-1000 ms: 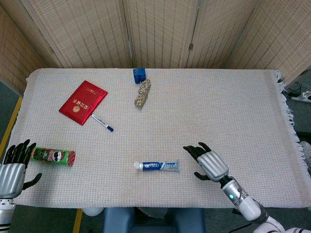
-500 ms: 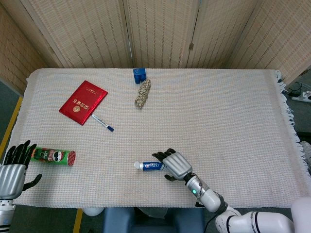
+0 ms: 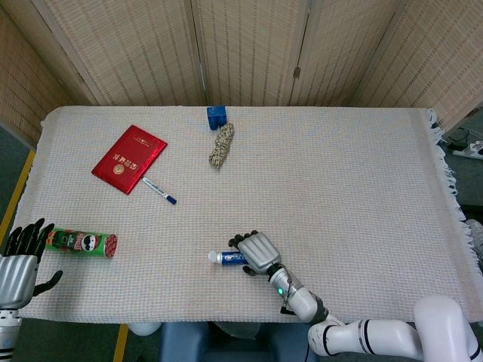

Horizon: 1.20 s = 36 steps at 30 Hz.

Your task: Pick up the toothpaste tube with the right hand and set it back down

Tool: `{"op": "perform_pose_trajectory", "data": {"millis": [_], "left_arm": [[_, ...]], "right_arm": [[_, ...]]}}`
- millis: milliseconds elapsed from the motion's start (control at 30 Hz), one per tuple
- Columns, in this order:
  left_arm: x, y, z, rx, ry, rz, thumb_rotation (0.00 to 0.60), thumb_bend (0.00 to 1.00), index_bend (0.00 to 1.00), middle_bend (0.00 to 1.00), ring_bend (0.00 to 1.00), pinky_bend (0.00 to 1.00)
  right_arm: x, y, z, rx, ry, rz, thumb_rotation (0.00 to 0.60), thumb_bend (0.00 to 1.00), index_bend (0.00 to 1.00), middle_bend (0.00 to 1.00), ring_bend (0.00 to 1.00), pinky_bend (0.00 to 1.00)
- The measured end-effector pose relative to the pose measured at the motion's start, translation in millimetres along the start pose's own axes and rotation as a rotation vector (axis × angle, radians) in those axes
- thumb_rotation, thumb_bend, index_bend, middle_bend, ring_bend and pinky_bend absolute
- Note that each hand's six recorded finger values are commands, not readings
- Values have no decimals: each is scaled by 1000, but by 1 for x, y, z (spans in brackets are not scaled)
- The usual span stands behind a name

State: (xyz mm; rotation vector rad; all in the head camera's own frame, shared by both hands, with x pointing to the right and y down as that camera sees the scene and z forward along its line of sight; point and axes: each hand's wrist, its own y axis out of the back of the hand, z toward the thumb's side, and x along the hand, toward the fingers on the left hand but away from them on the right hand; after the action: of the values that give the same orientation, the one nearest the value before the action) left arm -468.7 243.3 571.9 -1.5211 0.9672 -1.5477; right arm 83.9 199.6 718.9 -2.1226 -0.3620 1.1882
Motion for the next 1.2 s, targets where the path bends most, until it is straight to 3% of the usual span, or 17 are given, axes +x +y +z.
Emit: {"op": "perform_pose_trajectory", "data": {"millis": [367,600,967,1200], "left_arm": [[0,-1,-3,-3,3,0,600,273,17,2,31,0],[0,-3,-3,-6,1,-1,600,273,15,2,31,0],[11,0,8,5,-58,14,600,275,29,23,52,0],[29,10,36,9,-186,53,600,341,106,167,200,9]], "right_arm": [[-4,-4,6,22,-1,-5,600,339,380,351,407,391],[-9,-6,8,33,-8,-26,600,344,469,422,487,464],[-10,7,6,31,1,-90,600,594,599,518,587,588],[-2,31,-5,-20,27,-152,600,679,629,542,627,630]]}}
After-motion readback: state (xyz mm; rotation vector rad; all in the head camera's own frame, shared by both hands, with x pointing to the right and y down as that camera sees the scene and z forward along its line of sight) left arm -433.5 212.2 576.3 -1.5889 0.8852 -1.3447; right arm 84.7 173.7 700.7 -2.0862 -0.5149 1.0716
